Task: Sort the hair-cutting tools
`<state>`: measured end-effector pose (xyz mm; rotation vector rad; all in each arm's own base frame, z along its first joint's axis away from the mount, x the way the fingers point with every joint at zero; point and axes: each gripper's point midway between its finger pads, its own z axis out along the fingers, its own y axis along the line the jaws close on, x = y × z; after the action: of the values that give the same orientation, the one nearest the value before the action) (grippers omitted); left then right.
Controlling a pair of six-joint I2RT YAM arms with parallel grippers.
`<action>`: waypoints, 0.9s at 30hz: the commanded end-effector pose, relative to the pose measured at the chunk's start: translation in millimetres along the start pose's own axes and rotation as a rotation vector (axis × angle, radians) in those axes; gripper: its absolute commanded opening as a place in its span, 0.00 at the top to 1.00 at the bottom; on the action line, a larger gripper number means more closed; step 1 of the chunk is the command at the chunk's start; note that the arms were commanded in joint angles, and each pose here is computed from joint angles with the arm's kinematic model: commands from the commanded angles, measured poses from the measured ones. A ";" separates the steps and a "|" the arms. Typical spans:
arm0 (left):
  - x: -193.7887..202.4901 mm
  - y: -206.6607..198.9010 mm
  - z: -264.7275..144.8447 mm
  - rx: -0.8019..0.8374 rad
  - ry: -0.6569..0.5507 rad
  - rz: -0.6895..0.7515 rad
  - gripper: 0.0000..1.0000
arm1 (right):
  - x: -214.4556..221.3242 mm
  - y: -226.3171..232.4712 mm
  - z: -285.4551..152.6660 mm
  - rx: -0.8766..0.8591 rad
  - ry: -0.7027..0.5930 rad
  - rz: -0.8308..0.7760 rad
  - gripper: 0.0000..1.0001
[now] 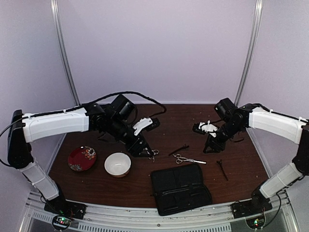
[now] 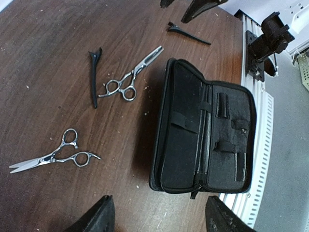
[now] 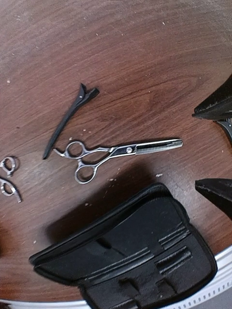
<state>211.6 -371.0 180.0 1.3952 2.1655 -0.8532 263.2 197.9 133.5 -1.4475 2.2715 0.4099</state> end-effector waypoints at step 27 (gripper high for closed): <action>15.3 87.7 23.7 -0.379 0.110 -0.230 0.42 | 5.9 -15.6 89.3 -0.076 0.302 -0.181 0.41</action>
<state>279.8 -352.6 109.2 1.1262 2.4970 -0.3805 291.6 226.4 54.1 -1.7758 2.3483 0.2888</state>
